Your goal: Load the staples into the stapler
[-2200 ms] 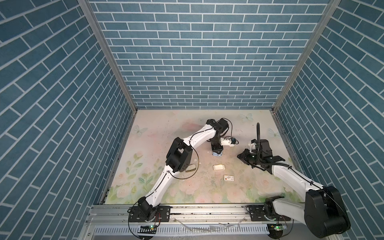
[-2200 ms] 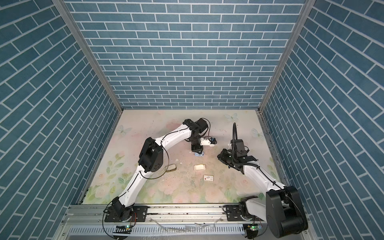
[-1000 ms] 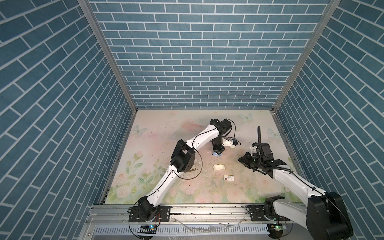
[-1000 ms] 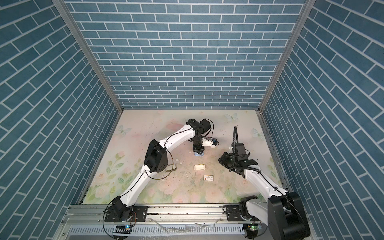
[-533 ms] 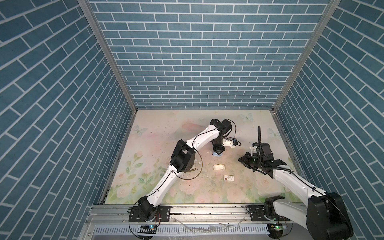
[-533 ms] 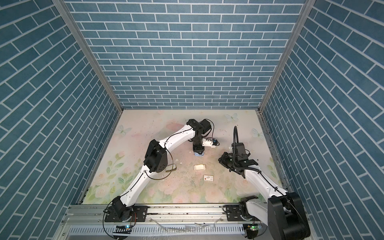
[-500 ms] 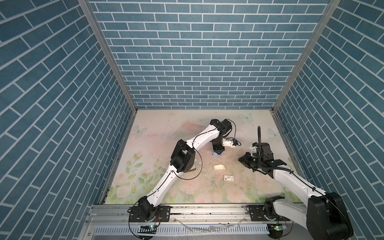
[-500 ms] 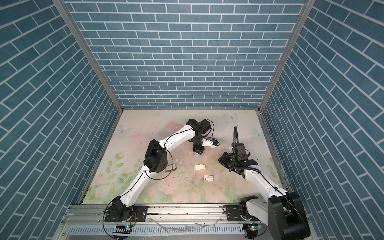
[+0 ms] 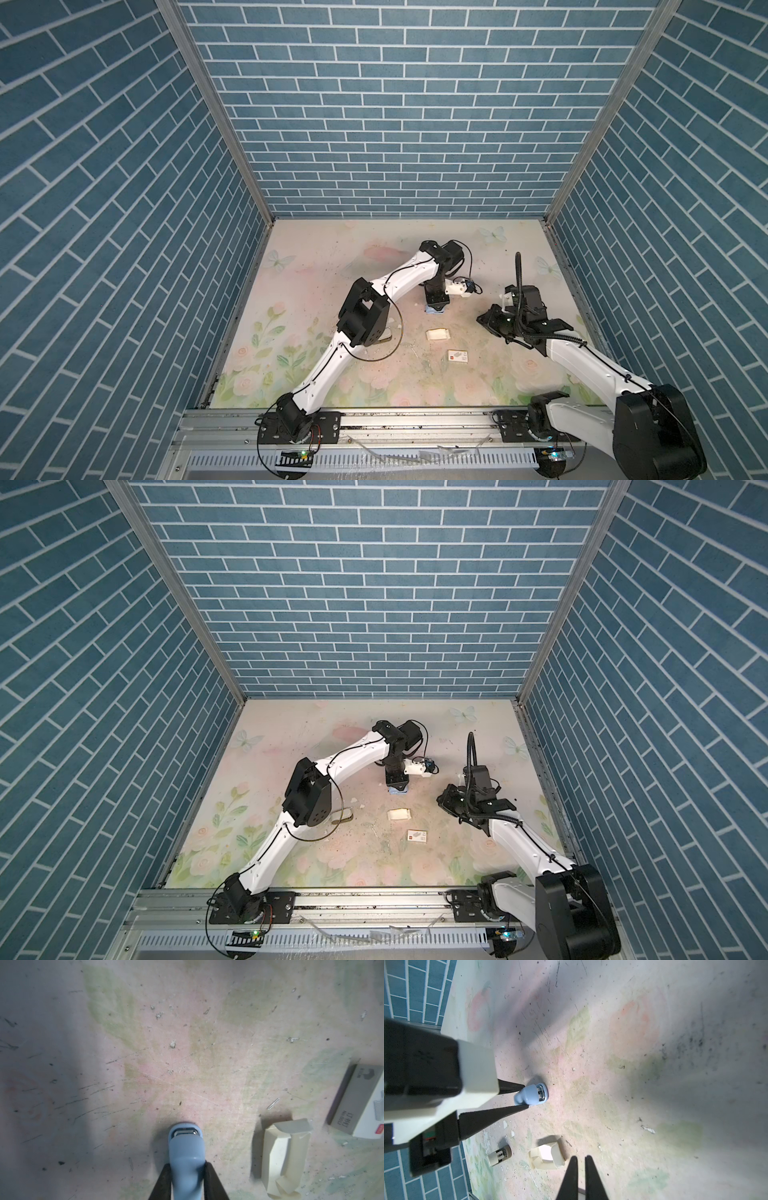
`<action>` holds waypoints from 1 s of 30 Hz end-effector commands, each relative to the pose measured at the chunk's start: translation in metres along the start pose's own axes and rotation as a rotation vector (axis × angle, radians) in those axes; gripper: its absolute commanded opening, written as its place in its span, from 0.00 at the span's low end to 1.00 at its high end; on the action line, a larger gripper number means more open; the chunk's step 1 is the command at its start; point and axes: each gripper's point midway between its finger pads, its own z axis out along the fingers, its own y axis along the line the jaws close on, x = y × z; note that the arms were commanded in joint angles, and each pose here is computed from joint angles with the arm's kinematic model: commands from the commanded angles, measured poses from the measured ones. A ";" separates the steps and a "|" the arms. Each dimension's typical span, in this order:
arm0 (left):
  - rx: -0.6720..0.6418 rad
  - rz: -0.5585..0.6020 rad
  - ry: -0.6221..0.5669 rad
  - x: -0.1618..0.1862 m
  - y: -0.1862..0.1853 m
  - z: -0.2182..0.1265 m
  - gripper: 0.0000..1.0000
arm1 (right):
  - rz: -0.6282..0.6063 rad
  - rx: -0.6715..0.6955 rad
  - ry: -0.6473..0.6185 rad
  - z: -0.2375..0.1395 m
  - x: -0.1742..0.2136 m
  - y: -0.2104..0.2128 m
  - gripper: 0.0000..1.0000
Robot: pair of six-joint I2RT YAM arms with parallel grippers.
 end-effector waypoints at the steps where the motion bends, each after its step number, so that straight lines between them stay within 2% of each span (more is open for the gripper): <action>1: 0.053 -0.012 0.072 0.015 -0.016 0.015 0.14 | 0.015 0.020 -0.011 0.000 0.001 -0.007 0.11; 30: -0.010 -0.024 -0.007 0.010 -0.015 -0.020 0.22 | 0.020 0.034 -0.016 0.001 -0.001 -0.009 0.11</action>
